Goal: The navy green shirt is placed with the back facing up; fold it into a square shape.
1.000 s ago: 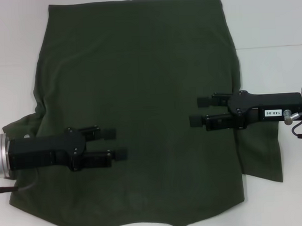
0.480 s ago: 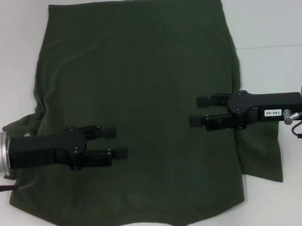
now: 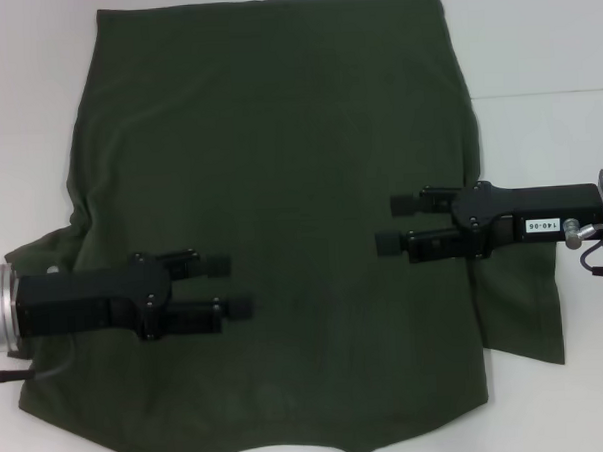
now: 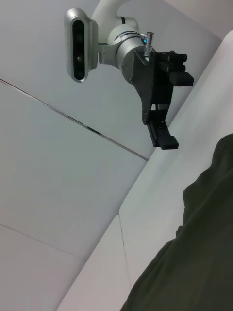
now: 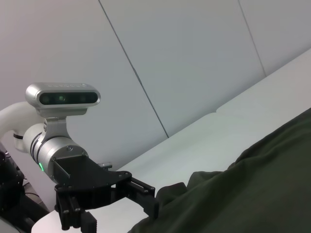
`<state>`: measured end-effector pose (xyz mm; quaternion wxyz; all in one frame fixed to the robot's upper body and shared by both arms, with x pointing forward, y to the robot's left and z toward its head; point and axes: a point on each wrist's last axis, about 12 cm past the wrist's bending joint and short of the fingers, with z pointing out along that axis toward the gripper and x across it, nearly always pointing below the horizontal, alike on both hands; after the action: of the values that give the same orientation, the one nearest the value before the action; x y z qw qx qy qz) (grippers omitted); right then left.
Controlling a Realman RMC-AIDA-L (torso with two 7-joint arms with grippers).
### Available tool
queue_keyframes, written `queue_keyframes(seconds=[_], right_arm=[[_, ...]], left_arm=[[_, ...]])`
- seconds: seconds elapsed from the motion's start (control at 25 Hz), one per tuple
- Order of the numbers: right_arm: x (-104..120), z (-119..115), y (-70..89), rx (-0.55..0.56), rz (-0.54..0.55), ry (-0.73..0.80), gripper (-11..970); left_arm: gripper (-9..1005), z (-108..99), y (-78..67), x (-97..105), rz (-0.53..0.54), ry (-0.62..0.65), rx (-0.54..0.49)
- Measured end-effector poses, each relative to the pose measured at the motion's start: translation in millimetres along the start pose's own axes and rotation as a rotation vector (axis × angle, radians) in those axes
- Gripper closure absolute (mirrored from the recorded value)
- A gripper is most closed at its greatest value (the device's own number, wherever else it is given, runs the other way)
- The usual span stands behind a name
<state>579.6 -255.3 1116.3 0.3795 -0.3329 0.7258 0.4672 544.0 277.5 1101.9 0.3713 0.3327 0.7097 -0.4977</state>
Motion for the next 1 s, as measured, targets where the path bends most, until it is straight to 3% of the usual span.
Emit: queue_keyframes(seconds=[1.0], right_arm=[[1.1,0.4,1.3,-0.011,0.005,0.001,15]], left_arm=[[121,0.5,0.2,0.9,0.000,0.016,0.001]])
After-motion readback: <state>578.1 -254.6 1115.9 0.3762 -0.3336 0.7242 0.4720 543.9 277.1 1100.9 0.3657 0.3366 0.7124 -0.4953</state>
